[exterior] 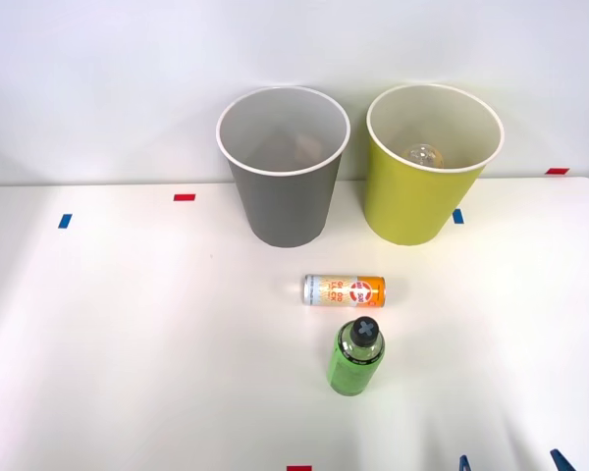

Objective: Put cans in the gray bin, plastic bottles in the light green bin

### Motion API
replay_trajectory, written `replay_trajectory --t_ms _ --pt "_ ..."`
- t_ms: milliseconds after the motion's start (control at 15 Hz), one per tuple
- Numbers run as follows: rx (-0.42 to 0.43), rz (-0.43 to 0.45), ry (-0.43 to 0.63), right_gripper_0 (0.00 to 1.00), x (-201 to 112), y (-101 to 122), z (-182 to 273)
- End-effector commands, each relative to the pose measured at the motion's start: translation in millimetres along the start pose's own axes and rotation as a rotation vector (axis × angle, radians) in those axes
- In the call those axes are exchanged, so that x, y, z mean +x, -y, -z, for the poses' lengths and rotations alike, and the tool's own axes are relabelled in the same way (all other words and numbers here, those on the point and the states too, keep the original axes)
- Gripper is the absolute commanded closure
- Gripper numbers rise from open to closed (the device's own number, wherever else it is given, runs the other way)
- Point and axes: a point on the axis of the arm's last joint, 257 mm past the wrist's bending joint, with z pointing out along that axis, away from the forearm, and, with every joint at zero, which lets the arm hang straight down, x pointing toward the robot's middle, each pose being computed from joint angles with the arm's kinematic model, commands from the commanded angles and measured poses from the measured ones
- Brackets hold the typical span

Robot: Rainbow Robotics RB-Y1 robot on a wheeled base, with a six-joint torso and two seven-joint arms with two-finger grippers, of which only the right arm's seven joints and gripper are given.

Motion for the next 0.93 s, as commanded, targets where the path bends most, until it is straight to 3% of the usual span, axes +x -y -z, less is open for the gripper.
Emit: replay_trajectory --t_ms 67,933 --pt "0.000 0.000 0.000 0.00 0.0 0.0 0.0" --pt "0.000 0.000 0.000 0.00 0.0 0.0 0.0"
